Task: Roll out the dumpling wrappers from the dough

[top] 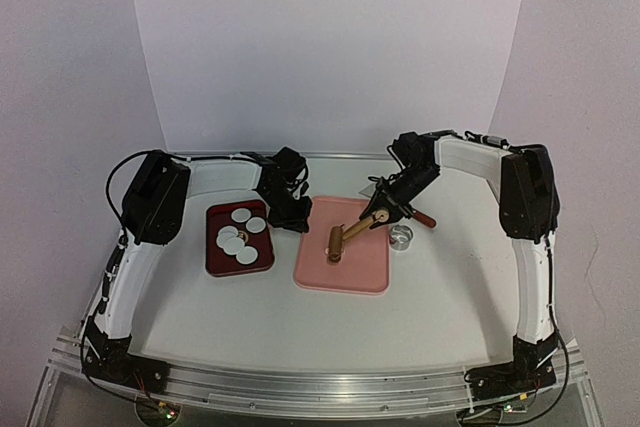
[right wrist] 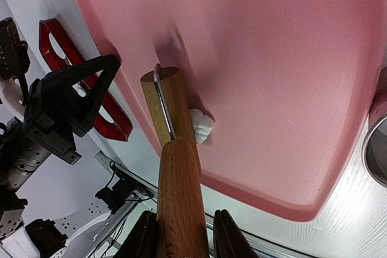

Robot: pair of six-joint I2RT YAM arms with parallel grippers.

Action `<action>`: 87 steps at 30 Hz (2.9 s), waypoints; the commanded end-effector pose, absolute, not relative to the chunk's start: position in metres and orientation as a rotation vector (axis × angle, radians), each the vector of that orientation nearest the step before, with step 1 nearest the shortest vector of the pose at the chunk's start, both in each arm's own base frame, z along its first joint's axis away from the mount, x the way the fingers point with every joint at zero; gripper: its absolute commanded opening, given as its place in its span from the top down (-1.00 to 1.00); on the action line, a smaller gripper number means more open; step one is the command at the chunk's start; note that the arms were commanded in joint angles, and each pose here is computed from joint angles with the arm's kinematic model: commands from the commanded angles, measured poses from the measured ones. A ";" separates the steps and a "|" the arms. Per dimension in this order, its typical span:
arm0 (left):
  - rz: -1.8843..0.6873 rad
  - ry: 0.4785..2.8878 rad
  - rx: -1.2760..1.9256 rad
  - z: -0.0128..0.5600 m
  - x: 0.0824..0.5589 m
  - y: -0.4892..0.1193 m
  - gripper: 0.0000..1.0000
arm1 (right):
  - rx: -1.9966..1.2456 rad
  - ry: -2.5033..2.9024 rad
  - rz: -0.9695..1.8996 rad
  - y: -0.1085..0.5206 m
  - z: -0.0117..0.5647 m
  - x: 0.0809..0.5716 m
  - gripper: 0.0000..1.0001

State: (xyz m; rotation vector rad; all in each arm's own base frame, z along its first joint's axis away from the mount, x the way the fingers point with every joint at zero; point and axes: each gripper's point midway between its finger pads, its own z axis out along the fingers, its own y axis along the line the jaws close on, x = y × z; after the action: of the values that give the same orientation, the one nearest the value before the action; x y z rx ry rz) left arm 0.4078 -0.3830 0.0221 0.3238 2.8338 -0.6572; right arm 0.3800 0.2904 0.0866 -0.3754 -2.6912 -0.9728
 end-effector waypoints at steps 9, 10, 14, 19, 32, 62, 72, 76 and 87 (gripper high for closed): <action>-0.671 2.810 0.303 0.025 0.416 -0.392 1.00 | -0.451 -2.853 -0.366 0.220 0.004 0.371 1.00; -0.671 2.811 0.302 0.024 0.415 -0.392 1.00 | -0.447 -2.857 -0.356 0.219 0.003 0.371 1.00; -0.679 2.809 0.298 0.025 0.415 -0.392 1.00 | -0.429 -2.865 -0.311 0.212 -0.005 0.369 1.00; -0.689 2.815 0.294 0.023 0.415 -0.394 1.00 | -0.390 -2.890 -0.232 0.204 -0.016 0.367 1.00; -0.705 2.817 0.302 0.022 0.414 -0.396 1.00 | -0.344 -2.889 -0.098 0.202 -0.051 0.358 1.00; -0.724 2.821 0.331 0.021 0.409 -0.396 1.00 | -0.291 -2.907 -0.020 0.215 -0.065 0.354 1.00; -0.705 2.838 0.260 0.019 0.410 -0.380 1.00 | -0.386 -2.945 0.075 0.187 -0.051 0.356 1.00; -0.712 2.828 0.228 0.021 0.414 -0.373 1.00 | -0.438 -2.948 0.091 0.171 -0.046 0.355 1.00; -0.679 2.827 0.203 0.019 0.419 -0.367 1.00 | -0.490 -2.964 0.131 0.149 -0.037 0.356 1.00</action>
State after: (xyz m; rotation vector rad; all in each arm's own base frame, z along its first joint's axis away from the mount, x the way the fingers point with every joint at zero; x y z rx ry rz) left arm 0.4110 -0.3796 0.0203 0.2478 2.8363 -0.7445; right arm 0.3790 0.2928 0.0718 -0.3068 -2.8049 -0.9513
